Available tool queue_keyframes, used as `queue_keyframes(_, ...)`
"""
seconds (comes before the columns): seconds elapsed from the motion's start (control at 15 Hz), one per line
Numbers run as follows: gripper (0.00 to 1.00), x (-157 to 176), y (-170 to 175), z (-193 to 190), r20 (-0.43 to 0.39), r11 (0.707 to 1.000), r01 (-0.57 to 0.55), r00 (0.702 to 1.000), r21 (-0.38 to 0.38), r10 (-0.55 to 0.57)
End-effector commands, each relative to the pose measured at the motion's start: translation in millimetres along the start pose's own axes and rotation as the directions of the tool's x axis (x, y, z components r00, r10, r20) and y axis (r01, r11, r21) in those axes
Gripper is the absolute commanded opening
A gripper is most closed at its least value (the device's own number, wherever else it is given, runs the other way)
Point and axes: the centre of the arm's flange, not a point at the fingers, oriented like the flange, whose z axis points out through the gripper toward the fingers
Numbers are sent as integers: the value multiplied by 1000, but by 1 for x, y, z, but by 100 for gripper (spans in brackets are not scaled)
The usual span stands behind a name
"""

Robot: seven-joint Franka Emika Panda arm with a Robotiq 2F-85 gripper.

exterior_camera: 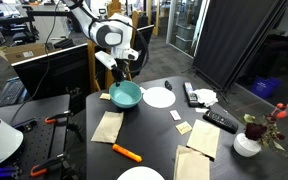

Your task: Move the bowl to the left.

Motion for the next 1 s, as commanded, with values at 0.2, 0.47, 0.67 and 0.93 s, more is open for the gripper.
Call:
queue_keyframes(0.2,44,0,-3,-3,15,999,26,1000,-29,-25)
queue_keyframes(0.47,74,1,-2,-16,2,999,23,1000,-38,-23)
queue_keyframes(0.67,96,0,5,-40,-10,999,-1,1000,-45,1)
queue_keyframes(0.93,100,-7,19,-86,14,998,-38,999,-41,38)
